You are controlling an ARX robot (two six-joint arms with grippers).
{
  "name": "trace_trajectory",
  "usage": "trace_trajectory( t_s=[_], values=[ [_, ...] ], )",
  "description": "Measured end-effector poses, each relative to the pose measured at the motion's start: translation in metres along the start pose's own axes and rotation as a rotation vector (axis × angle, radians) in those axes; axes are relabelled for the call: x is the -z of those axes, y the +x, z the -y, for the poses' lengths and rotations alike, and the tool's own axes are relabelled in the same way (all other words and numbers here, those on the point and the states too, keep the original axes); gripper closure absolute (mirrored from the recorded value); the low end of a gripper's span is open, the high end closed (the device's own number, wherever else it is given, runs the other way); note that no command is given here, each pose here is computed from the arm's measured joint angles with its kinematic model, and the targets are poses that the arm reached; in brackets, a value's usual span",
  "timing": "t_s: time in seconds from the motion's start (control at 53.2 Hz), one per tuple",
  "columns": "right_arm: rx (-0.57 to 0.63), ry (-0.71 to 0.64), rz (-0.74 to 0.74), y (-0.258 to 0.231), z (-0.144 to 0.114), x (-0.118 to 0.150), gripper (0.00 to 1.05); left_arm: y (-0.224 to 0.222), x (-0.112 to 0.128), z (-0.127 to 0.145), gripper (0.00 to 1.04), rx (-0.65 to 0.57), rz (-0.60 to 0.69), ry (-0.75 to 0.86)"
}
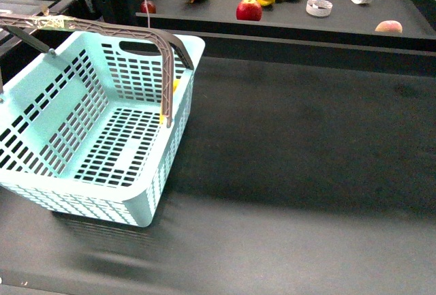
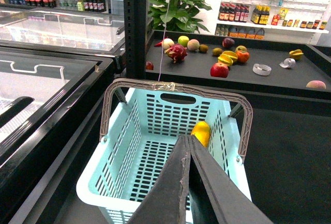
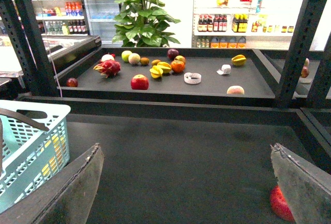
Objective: Pick mango with right arm and hold basket with left
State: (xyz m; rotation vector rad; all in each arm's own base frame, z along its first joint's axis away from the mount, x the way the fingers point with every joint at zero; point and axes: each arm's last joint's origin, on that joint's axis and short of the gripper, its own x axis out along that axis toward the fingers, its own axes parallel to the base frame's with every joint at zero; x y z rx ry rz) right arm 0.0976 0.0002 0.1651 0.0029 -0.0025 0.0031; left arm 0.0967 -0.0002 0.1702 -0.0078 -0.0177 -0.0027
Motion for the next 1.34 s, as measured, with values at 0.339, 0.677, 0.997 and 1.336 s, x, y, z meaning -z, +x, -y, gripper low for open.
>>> trace_trajectory(
  t_s=[0.339, 0.677, 0.997, 1.336],
  values=[
    [0.0, 0.0, 0.0, 0.0, 0.0, 0.0, 0.08, 0.0, 0.0, 0.0, 0.75, 0.0, 0.0, 0.0],
    [0.0, 0.0, 0.0, 0.0, 0.0, 0.0, 0.08, 0.0, 0.0, 0.0, 0.05, 0.0, 0.0, 0.001],
    [0.0, 0.0, 0.0, 0.0, 0.0, 0.0, 0.08, 0.0, 0.0, 0.0, 0.06, 0.0, 0.0, 0.001],
    [0.0, 0.0, 0.0, 0.0, 0.0, 0.0, 0.08, 0.0, 0.0, 0.0, 0.06, 0.0, 0.0, 0.001]
  ],
)
